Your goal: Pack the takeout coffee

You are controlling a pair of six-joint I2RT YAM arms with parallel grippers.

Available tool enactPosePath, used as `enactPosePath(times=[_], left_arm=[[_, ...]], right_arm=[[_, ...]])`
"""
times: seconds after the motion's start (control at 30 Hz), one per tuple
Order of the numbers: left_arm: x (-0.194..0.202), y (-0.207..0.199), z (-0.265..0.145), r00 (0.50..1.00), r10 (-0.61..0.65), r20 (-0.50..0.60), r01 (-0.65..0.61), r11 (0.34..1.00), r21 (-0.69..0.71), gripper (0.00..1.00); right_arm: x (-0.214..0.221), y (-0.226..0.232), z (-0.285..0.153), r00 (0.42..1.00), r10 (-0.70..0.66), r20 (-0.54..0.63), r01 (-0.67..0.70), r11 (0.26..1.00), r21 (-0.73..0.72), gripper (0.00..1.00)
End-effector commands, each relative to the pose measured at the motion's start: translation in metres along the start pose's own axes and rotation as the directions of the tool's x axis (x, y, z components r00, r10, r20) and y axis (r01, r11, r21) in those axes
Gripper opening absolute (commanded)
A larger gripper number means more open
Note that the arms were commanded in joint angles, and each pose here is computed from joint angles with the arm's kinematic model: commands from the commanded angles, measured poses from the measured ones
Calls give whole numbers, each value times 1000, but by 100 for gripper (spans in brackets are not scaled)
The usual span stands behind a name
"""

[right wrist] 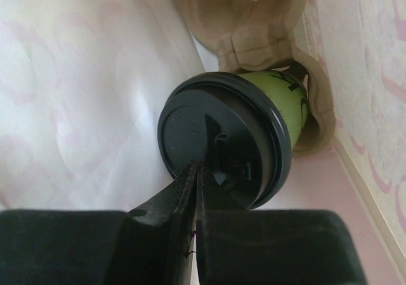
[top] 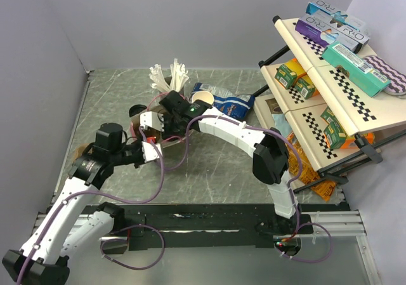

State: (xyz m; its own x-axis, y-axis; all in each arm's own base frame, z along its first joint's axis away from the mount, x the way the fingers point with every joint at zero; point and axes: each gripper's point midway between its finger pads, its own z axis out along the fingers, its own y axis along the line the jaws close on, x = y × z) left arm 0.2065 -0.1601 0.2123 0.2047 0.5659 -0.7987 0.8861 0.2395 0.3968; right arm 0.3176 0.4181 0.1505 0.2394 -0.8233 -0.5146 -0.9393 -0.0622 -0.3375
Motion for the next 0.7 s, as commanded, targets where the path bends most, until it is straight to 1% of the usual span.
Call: enactPosePath(times=[0.0,0.07,0.1,0.2,0.27,0.33,0.4,0.43,0.5,0.53,0.63,0.67], left_arm=[[17,8,8,996,-25,-86,22,999,-29,25],[16,8,7,996,-15,-88,12,999,-33,19],[15,8,7,996,-12,-88,9,999,-32,12],[7,9,2,997,-7,-78,4,1000,-29,1],[-8,12,-5,999,-2,-47,0,999,-37,1],[-16,5,-10,999,-10,-32,10,1000,-1,1],[-27,5,-17,1000,-8,-16,9,1000,6,1],[-27,-3,-19,1000,-23,-19,23,999,37,1],[-36,-7,-26,1000,-20,0,20,998,55,1],[-37,-17,-28,999,-32,1,32,995,91,1],[-41,-31,-37,999,-38,15,35,990,136,1],[-41,-41,-40,998,-59,13,56,983,172,1]], right_arm=[[-43,-2,-19,993,-44,109,42,999,22,7],[-43,-3,-19,993,-37,111,35,999,24,7],[-45,-1,-20,993,-38,112,36,999,22,7],[-46,-3,-21,993,-34,114,32,999,23,7],[-46,-2,-25,994,-26,107,25,1000,16,7],[-53,-5,-35,991,-26,128,23,999,24,7],[-55,-4,-40,991,-27,131,24,999,27,7],[-57,-4,-47,990,-32,137,27,999,33,7],[-57,2,-50,991,-39,126,36,999,24,7],[-59,4,-56,990,-44,132,41,999,24,7],[-61,18,-65,990,-56,133,56,998,4,7],[-64,25,-66,989,-66,133,68,998,-9,7]])
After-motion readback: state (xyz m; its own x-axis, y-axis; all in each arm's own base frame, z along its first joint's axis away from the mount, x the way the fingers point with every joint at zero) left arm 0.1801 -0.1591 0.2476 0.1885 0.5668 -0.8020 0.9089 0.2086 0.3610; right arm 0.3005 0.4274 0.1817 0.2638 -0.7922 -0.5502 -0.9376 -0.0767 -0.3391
